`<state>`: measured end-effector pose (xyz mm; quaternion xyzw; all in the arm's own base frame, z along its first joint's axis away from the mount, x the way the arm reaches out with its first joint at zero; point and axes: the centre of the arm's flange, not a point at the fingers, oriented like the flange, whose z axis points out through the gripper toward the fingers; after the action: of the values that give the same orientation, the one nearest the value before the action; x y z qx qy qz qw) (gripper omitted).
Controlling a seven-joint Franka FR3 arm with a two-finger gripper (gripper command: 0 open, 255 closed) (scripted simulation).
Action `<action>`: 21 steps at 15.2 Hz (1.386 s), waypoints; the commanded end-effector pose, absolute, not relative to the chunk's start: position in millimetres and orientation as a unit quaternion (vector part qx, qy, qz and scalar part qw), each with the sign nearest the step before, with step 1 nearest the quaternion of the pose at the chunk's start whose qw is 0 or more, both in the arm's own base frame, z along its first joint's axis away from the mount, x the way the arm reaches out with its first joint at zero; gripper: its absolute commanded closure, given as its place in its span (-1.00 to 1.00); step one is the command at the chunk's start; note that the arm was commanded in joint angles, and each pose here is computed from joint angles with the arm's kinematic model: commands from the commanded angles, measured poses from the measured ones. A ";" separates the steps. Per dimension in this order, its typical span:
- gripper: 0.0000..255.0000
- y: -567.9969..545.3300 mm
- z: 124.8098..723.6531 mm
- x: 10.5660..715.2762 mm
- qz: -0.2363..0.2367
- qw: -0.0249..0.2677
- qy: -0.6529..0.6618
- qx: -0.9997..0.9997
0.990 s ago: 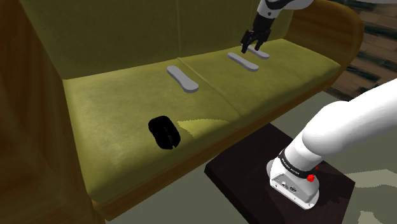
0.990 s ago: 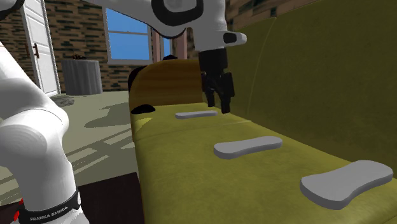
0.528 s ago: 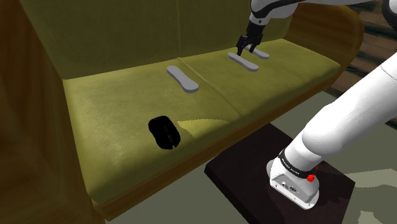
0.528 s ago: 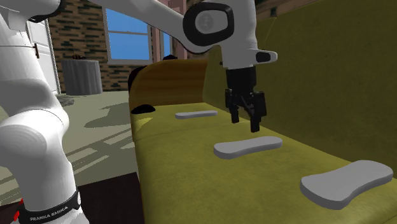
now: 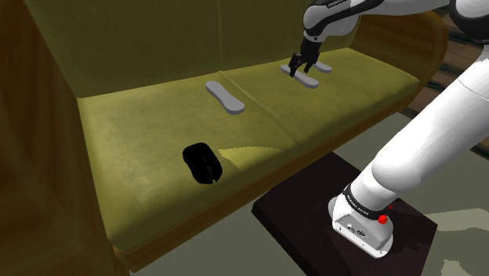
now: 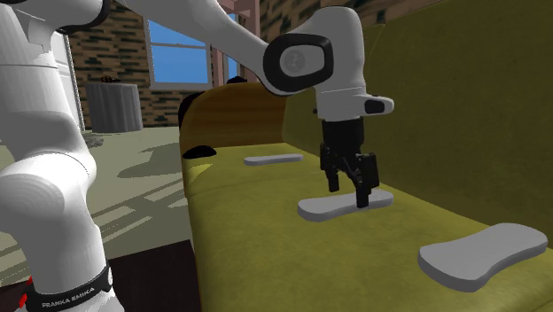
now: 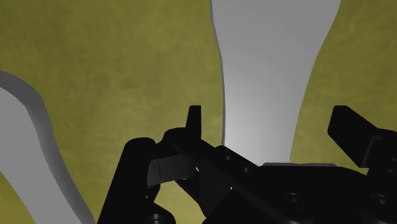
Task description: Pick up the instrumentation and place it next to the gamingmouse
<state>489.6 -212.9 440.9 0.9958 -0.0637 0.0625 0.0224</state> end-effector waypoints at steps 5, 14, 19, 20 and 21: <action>-1.00 -214.4 436.9 490.2 0.063 0.022 -0.064 0.996; 1.00 -214.4 437.0 490.2 0.063 0.022 -0.064 0.996; 1.00 -214.4 447.5 490.1 0.063 0.022 -0.064 0.996; 1.00 -214.4 452.8 490.2 0.063 0.022 -0.064 0.996; 1.00 -214.4 458.0 490.2 0.063 0.022 -0.064 0.996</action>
<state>490.4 -215.1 452.1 0.9958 -0.0636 0.0626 0.0224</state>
